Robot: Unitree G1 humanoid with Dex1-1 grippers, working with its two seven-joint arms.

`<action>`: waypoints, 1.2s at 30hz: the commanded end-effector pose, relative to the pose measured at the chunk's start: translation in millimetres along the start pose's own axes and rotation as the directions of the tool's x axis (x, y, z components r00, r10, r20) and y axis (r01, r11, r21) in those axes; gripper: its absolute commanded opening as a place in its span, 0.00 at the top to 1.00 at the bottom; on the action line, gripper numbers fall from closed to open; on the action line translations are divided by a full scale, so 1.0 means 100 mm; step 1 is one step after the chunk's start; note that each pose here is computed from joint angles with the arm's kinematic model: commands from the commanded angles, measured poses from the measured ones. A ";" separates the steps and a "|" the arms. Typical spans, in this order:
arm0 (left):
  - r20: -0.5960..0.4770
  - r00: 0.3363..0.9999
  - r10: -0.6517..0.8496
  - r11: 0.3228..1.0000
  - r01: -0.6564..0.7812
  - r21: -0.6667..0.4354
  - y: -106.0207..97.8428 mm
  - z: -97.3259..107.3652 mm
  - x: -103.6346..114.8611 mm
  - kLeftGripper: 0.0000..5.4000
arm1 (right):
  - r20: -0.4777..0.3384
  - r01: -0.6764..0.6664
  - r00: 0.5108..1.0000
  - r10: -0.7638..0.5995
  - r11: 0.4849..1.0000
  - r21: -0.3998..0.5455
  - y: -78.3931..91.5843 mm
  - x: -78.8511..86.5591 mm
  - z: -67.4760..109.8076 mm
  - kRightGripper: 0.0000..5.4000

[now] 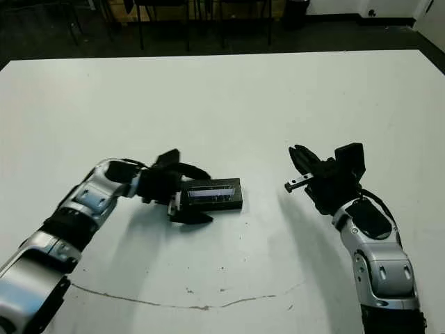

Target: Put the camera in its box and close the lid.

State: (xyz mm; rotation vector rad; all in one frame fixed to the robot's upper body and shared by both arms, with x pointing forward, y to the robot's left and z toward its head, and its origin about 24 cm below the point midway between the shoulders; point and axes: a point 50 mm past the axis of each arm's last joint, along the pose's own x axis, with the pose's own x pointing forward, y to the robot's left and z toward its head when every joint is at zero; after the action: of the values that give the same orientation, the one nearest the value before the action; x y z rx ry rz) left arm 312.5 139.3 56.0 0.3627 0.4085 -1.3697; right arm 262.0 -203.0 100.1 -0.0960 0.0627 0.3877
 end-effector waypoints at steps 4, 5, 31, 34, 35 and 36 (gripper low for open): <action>-0.068 0.995 0.075 0.995 -0.079 -0.056 -0.11 -0.30 -0.43 0.00 | -0.025 0.014 1.000 -0.014 1.000 0.001 -0.02 -0.02 -0.05 1.00; -0.062 0.994 0.091 0.995 -0.094 -0.045 -0.12 -0.30 -0.48 0.00 | -0.024 0.015 1.000 -0.015 1.000 0.003 -0.02 -0.02 -0.05 1.00; 0.297 0.578 0.760 0.644 -0.609 -0.463 -0.46 0.78 0.04 0.41 | -0.005 0.046 0.999 -0.046 0.999 -0.001 0.04 0.02 -0.02 1.00; 0.248 0.618 0.746 0.646 -0.581 -0.496 -0.50 0.85 0.23 0.52 | -0.006 0.058 0.998 -0.059 0.998 -0.018 0.05 0.01 0.00 1.00; 0.232 0.628 0.743 0.647 -0.585 -0.489 -0.51 0.84 0.28 0.56 | -0.006 0.061 0.998 -0.061 0.998 -0.021 0.05 0.00 0.00 1.00; 0.213 0.635 0.743 0.643 -0.587 -0.492 -0.52 0.82 0.33 0.59 | -0.005 0.062 0.998 -0.062 0.998 -0.022 0.05 0.00 0.00 1.00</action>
State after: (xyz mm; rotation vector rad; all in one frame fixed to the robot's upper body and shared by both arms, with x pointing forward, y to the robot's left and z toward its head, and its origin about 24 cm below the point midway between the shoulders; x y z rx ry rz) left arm 271.5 64.0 123.5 -0.1276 0.0784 -0.5705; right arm 262.3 -197.0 105.1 -0.1136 0.0297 0.3408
